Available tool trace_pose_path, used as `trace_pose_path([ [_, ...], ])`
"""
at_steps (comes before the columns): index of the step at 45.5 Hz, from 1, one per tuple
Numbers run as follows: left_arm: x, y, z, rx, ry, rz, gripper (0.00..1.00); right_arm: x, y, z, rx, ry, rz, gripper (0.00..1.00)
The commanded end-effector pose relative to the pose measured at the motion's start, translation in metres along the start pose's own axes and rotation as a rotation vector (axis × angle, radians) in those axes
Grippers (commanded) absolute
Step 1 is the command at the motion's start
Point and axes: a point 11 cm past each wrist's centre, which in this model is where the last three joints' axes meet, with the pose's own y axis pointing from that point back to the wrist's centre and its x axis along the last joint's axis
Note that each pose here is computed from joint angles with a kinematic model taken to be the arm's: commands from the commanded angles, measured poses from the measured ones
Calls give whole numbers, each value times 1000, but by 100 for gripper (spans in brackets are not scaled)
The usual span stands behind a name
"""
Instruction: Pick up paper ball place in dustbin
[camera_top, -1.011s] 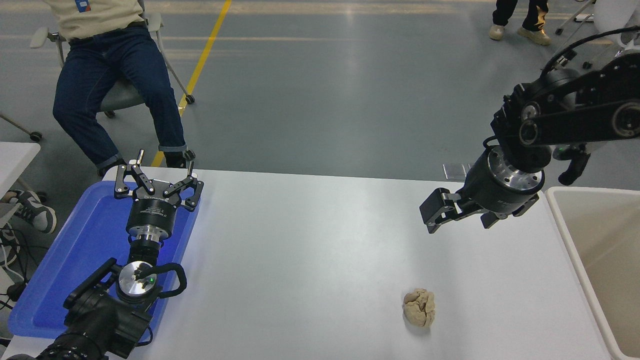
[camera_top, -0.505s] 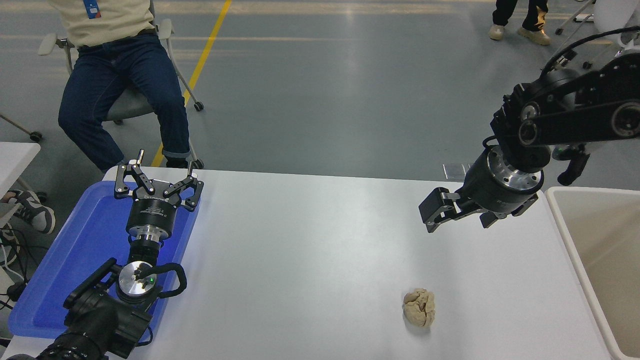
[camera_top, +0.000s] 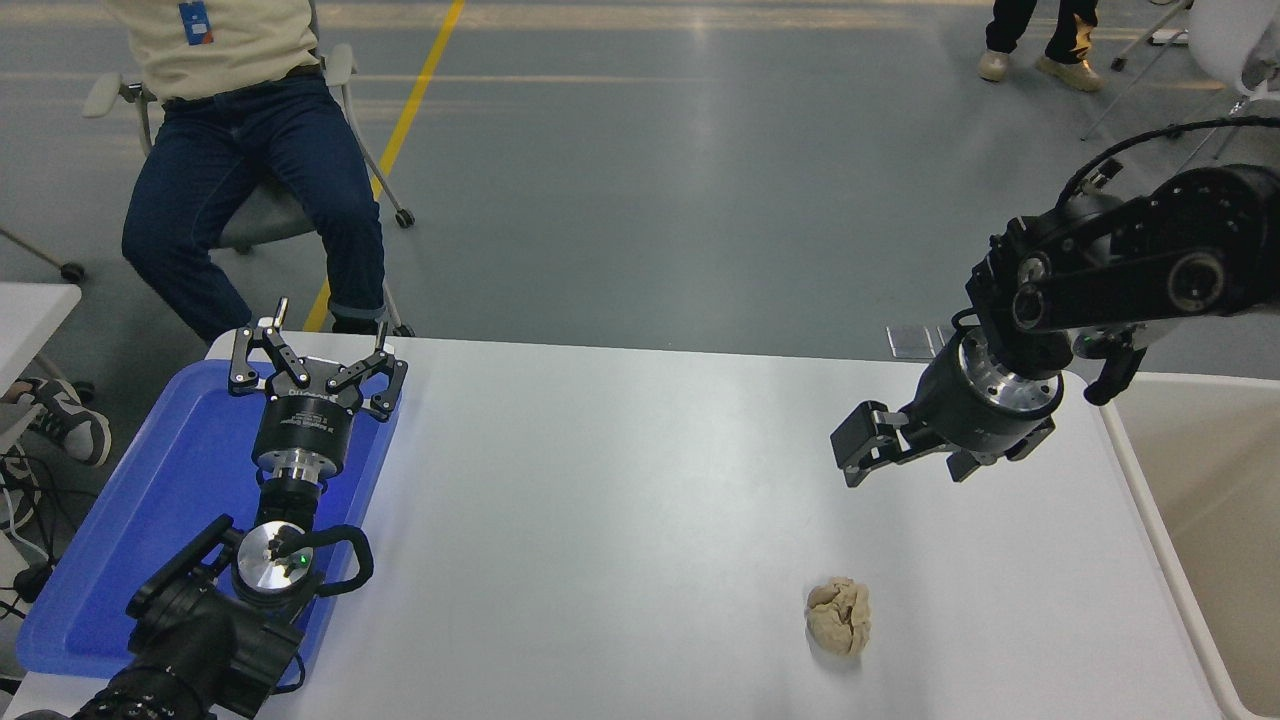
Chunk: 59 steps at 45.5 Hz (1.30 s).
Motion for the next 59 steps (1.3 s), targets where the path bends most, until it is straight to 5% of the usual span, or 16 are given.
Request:
trace_pose_path([
  [1,0,0,0,1,0,-2,100,-8,-44,13,3,-4,-18,100],
  [59,0,0,0,1,1,-3,100,-65,-175,15,81,15,-38,100],
])
